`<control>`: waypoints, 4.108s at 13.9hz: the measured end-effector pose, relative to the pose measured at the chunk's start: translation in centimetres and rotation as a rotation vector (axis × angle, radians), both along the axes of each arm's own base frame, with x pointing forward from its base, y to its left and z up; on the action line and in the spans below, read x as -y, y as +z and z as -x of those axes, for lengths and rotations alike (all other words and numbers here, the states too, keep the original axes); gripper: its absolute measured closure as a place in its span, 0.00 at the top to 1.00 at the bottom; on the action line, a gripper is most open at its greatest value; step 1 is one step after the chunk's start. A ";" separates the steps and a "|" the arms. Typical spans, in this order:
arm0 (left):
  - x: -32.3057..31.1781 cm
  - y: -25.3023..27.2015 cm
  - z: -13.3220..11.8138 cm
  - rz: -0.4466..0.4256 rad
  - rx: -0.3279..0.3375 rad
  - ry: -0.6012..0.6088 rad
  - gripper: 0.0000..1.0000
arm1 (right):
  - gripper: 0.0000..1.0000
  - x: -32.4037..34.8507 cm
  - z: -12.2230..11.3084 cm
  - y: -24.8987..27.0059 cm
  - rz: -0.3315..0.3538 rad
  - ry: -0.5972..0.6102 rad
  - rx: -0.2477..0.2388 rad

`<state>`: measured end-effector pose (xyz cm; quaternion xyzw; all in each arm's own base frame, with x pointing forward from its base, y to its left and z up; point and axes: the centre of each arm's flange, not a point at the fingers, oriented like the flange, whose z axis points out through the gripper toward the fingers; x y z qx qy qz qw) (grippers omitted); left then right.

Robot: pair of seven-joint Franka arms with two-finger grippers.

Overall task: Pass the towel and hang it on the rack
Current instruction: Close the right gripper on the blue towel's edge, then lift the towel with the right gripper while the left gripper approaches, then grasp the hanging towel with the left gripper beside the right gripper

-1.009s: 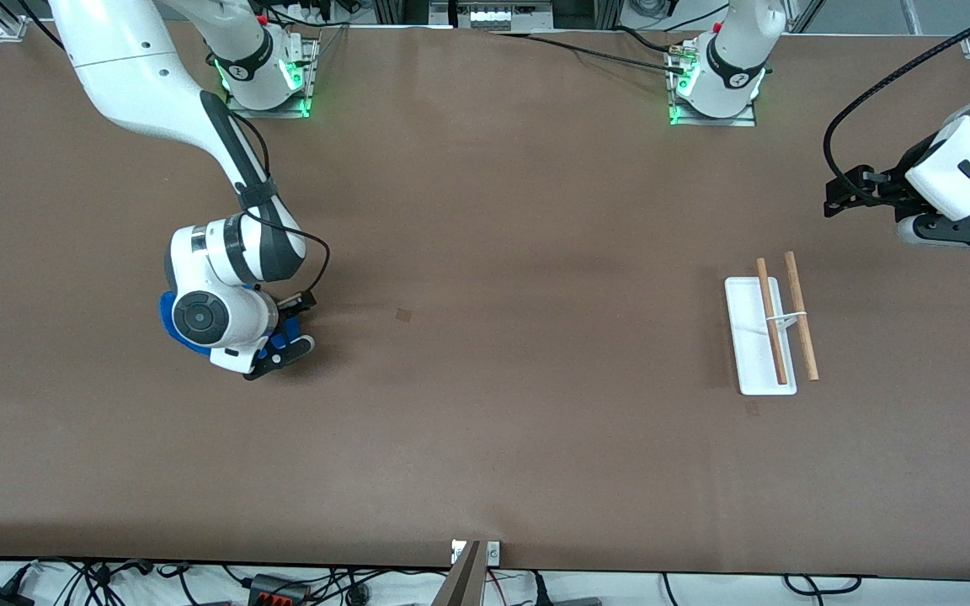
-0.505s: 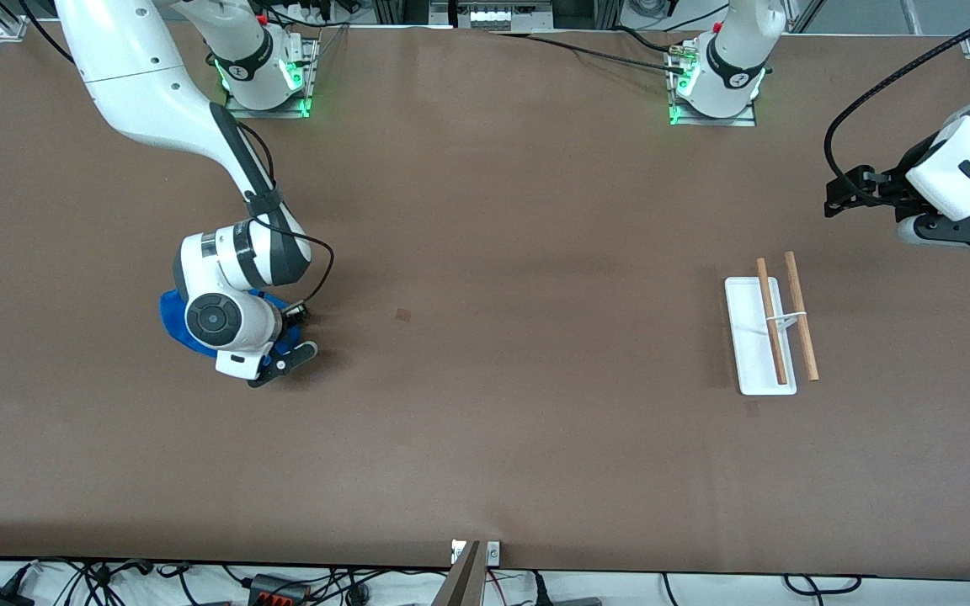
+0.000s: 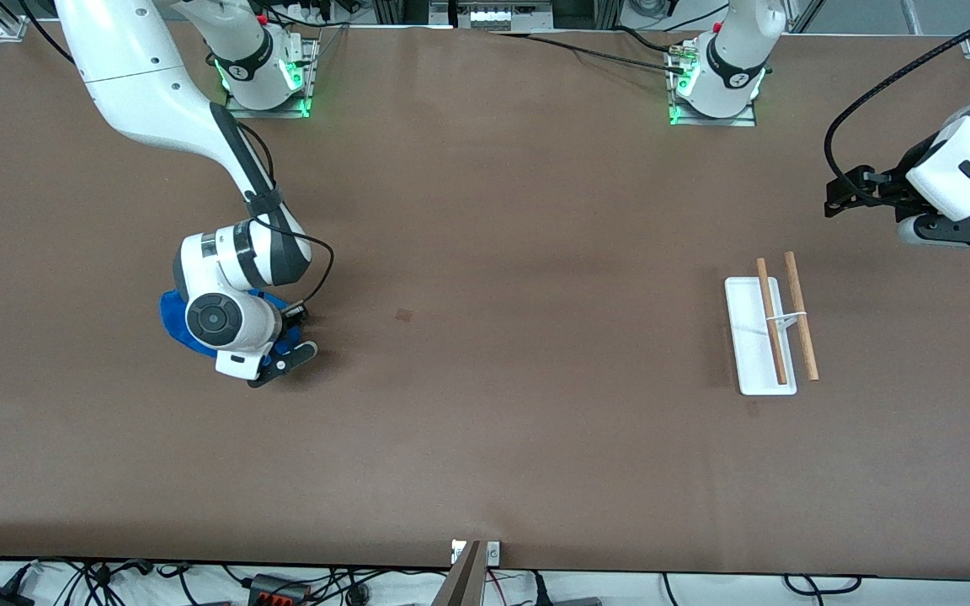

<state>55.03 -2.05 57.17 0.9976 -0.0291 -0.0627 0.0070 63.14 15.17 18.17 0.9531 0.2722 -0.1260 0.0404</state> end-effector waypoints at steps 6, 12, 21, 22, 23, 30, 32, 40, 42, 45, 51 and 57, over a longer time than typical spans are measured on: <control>0.0 0.0 0.0 0.000 -0.001 0.000 1.00 | 0.65 -1.8 0.5 -0.1 0.004 0.006 0.002; -0.4 0.0 0.0 0.009 -0.001 0.009 1.00 | 0.44 -1.9 0.5 -0.1 0.012 0.016 0.005; -0.4 0.0 0.0 0.009 -0.002 0.010 1.00 | 0.05 -2.7 -2.2 5.2 0.031 0.008 -0.006; -0.5 0.0 0.0 0.009 -0.002 0.012 1.00 | 0.05 -3.2 -3.0 7.6 0.020 -0.005 -0.013; -0.6 0.0 0.0 0.009 -0.002 0.014 1.00 | 0.05 -4.0 -3.6 10.4 0.001 -0.015 -0.016; -0.7 -0.4 0.0 0.011 -0.021 0.015 1.00 | 0.05 -20.0 0.7 27.4 -0.100 0.014 0.137; -0.6 -1.5 -0.2 0.010 -0.053 0.014 1.00 | 0.05 -26.0 3.9 30.6 -0.153 -0.045 0.190; -0.4 -8.3 -2.3 0.216 -0.177 -0.133 1.00 | 0.05 -36.9 8.6 36.5 -0.560 -0.421 0.270; 0.8 -10.7 -3.0 0.316 -0.200 -0.265 1.00 | 0.05 -37.7 8.5 36.5 -0.620 -0.494 0.261; 3.7 -14.7 -4.2 0.494 -0.178 -0.508 1.00 | 0.05 -39.1 8.7 35.5 -0.664 -0.527 0.248; 11.5 -21.4 -6.0 0.774 0.021 -0.909 1.00 | 0.05 -40.0 8.7 34.0 -0.684 -0.563 0.197; 21.3 -25.6 -4.2 0.948 0.319 -1.169 1.00 | 0.05 -40.2 8.4 34.0 -0.727 -0.589 0.187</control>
